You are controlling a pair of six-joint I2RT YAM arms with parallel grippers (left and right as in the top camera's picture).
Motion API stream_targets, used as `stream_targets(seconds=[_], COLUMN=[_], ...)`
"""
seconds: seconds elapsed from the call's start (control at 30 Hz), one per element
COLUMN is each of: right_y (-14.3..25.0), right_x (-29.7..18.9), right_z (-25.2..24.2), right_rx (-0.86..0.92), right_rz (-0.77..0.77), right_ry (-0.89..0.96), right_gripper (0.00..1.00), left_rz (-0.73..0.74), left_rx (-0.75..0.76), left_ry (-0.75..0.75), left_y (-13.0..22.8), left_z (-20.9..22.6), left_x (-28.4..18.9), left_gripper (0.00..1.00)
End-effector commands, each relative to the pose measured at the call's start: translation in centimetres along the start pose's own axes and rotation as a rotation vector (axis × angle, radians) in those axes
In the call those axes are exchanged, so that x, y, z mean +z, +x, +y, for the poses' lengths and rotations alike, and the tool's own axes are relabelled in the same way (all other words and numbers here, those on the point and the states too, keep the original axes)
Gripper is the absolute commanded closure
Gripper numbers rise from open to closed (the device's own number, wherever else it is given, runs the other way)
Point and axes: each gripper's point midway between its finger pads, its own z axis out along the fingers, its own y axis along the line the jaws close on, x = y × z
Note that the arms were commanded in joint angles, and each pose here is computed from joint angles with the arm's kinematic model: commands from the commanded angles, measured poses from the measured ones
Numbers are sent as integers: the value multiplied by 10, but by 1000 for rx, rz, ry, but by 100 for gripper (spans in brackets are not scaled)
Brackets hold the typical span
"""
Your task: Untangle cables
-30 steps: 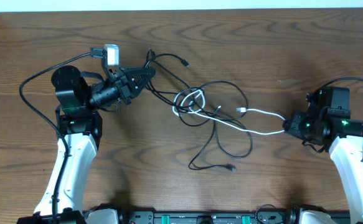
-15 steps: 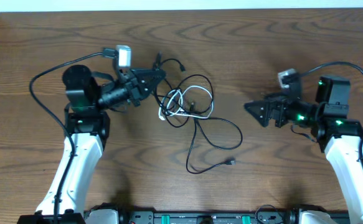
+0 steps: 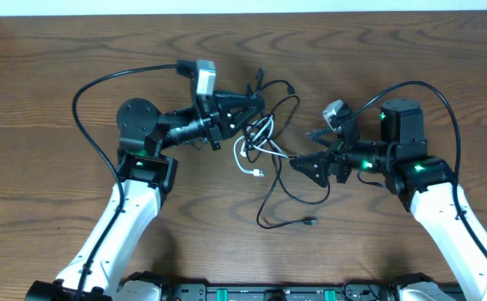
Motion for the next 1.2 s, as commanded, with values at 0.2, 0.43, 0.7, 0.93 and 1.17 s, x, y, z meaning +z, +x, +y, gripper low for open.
stream_targets(seconds=[0.2,0.43,0.7,0.93,1.17], right_y=[-3,-2,10,3,-1], right_x=[-5,1,19,36,37], right_z=[-40,-47,-55,-36,-42], right_rx=[163,219,314,246,261], right_rz=[-18,-23,15,12,-10], right_ry=[255,254,237,175,225], right_gripper=[1,1,1,1,1], left_rz=[14,-21,-58,-58,-50], left_rx=[-9,-81,-53,-53,-110], left_ry=[69,58,87,88,97], left_y=[0,-7,-16,-15,-14], left_z=[-24,-24,-36,-36,-38], left_x=[15,17,20,20,22], left_gripper=[92,92,92,92,92])
